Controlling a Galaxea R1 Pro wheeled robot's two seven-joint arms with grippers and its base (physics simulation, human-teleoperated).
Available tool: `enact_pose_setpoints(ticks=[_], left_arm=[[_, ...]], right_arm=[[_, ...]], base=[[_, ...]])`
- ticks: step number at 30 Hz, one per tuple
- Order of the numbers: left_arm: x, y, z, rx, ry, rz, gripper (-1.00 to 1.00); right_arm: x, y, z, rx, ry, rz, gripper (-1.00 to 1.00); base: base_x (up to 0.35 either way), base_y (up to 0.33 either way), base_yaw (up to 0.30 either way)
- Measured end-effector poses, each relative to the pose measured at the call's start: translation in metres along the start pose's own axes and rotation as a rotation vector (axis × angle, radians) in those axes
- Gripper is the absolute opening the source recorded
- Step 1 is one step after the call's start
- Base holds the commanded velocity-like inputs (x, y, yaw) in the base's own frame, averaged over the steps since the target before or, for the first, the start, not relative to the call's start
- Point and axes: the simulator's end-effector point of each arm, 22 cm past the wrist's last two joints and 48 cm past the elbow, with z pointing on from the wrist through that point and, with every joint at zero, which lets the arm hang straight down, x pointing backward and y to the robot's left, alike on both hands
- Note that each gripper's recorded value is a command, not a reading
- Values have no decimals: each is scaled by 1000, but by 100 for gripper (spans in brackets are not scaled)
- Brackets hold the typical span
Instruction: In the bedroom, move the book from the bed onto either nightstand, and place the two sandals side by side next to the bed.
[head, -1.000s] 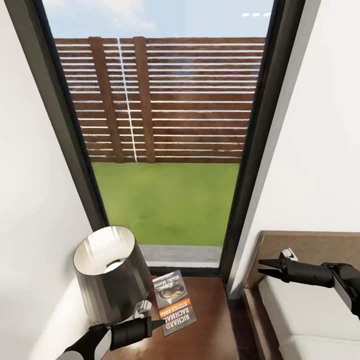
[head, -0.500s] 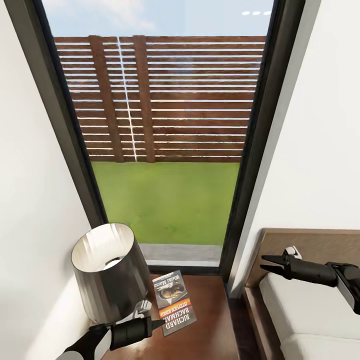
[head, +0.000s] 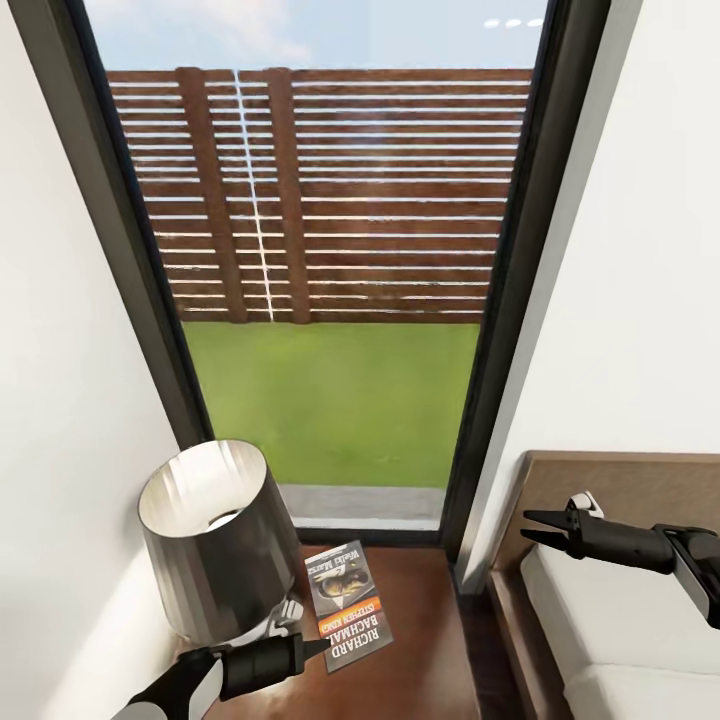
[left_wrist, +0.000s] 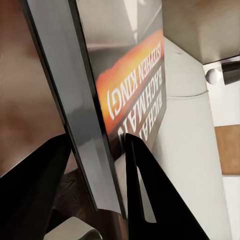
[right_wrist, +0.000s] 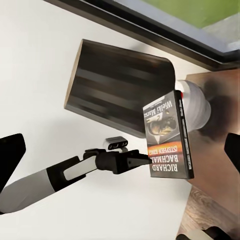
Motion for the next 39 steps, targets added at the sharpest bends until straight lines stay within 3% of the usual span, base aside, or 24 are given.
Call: enact_pose_setpoints(ticks=[39], left_arm=[[24,53,27,2,-2,0,-100]], right_arm=[[25,-59,12,0,1,-1,100]], base=[[0,0,0]])
